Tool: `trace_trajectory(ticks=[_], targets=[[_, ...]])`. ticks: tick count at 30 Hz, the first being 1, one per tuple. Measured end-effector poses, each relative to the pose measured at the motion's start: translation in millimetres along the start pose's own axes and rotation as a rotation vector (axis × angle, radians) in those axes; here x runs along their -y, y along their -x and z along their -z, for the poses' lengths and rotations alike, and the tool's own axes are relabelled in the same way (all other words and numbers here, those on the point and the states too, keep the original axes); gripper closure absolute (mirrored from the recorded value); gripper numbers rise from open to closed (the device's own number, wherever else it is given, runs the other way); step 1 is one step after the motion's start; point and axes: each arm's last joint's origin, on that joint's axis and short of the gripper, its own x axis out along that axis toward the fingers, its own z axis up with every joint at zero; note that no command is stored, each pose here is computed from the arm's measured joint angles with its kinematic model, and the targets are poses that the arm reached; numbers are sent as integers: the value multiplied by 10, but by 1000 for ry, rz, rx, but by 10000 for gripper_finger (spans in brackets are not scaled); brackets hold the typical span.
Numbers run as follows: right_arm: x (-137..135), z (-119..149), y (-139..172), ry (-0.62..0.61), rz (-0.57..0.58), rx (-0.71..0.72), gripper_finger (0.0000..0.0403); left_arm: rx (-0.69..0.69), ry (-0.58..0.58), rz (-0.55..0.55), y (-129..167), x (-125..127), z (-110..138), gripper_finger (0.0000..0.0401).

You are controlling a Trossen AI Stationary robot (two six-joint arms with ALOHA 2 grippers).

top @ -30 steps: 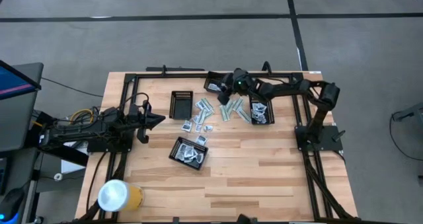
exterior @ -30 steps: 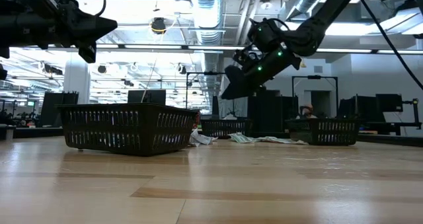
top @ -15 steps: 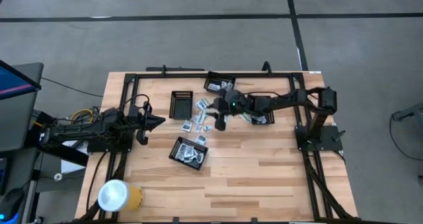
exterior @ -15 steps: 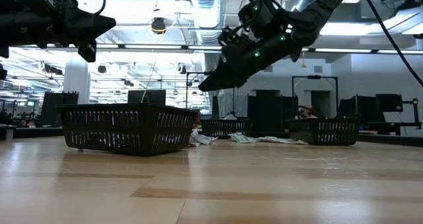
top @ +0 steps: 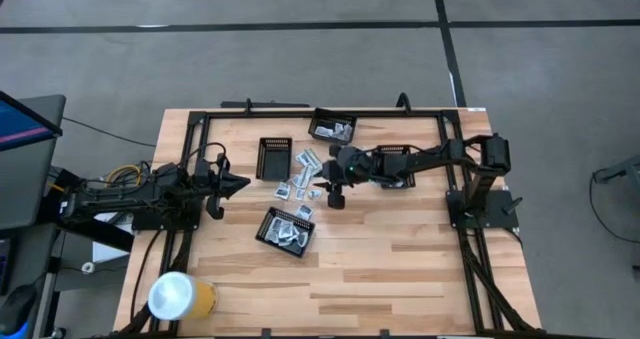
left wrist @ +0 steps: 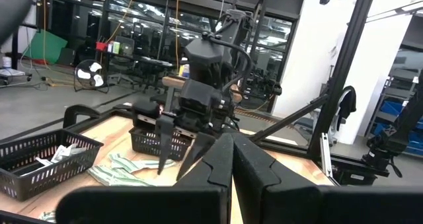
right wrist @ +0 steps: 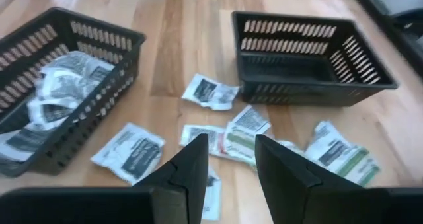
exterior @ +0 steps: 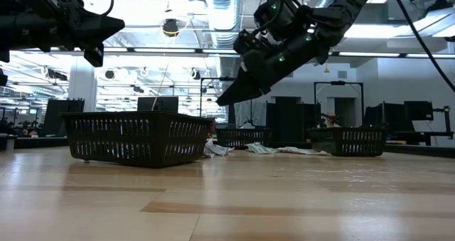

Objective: Pick & Place First Aid Supplies
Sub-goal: Put the white towelette pack into the bottom black bin

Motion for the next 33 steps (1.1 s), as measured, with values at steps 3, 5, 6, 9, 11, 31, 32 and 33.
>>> trace_trajectory(ticks=[3,5,6,9,11,31,32,33], targets=[[-35,6,-1,-10,-11,-10,284,0,0,0,0,0,0,393],[-43,5,-2,-8,-14,-9,284,0,0,0,0,0,0,393],[-49,4,-2,-7,-16,-9,284,0,0,0,0,0,1,393],[-62,3,-2,7,-19,-9,284,0,0,0,0,0,-1,393],[-62,3,-3,18,-19,-9,284,0,0,0,0,0,0,393],[-245,529,-468,-4,-61,-174,284,0,0,0,0,0,0,393],[-236,530,-468,-14,-58,-175,286,0,0,0,0,0,0,393],[-214,533,-468,-26,-53,-176,289,1,0,0,0,0,-1,393]])
